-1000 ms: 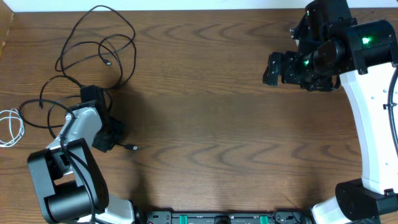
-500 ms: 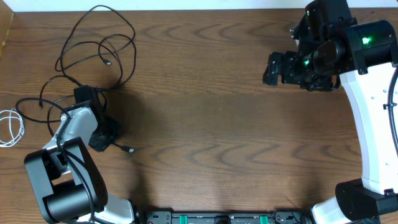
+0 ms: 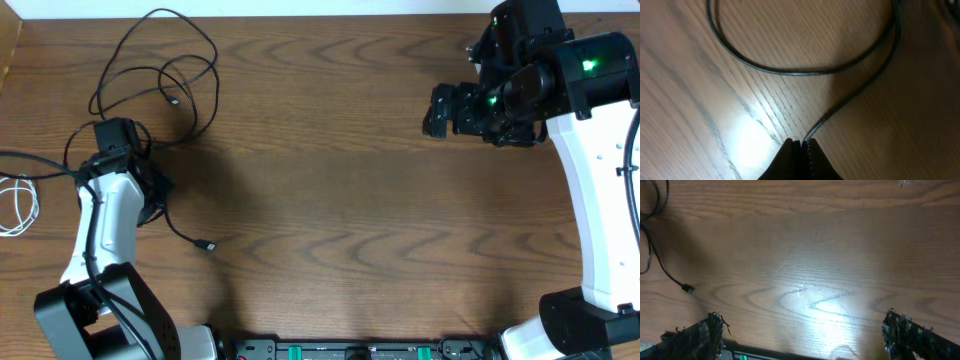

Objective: Untangle cables

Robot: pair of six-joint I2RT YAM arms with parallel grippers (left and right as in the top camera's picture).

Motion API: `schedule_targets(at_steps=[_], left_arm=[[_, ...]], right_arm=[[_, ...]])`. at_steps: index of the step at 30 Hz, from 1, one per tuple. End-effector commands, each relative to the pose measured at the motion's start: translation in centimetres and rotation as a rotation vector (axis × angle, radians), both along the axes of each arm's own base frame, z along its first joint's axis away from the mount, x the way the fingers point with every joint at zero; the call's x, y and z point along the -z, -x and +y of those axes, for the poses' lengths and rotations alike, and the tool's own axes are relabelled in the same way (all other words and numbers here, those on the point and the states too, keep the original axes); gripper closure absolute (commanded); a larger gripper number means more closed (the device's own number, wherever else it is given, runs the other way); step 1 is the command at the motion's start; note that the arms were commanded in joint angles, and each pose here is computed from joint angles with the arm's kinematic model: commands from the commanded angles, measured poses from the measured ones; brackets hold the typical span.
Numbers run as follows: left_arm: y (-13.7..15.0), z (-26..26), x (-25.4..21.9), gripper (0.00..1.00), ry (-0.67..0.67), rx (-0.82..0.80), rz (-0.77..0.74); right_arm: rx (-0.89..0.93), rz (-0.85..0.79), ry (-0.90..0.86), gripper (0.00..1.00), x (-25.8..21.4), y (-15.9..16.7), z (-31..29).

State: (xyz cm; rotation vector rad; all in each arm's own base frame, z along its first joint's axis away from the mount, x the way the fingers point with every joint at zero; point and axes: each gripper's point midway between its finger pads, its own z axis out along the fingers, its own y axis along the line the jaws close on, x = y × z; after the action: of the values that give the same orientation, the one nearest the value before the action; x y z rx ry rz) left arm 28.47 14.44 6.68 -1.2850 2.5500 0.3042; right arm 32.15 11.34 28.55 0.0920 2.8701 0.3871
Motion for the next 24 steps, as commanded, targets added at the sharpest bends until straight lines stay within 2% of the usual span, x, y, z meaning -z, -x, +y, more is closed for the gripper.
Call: schedule_targets(at_steps=[1, 2, 4, 9, 17, 24], left_arm=[[-0.1, 1.0, -0.2, 0.85, -0.045, -0.005, 0.008], [-0.3, 1.1, -0.2, 0.7, -0.048, -0.005, -0.001], [-1.1, 1.4, -0.2, 0.55, -0.056, -0.018, -0.035], [-2.0, 1.4, 0.7, 0.54, -0.041, -0.015, -0.049], [-1.3, 1.1, 4.7, 0.54, -0.001, -0.013, 0.064], [-1.8, -0.1, 6.2, 0.6, 0.086, 0.015, 0.061]], right_arm=[[-0.014, -0.014, 0.003, 0.01, -0.3, 0.2, 0.1], [-0.014, -0.014, 0.004, 0.01, -0.3, 0.2, 0.1], [-0.014, -0.014, 0.003, 0.01, -0.3, 0.2, 0.1], [-0.014, -0.014, 0.003, 0.01, -0.3, 0.2, 0.1], [-0.013, -0.014, 0.003, 0.01, -0.3, 0.2, 0.0], [-0.014, -0.013, 0.004, 0.01, -0.3, 0.2, 0.1]])
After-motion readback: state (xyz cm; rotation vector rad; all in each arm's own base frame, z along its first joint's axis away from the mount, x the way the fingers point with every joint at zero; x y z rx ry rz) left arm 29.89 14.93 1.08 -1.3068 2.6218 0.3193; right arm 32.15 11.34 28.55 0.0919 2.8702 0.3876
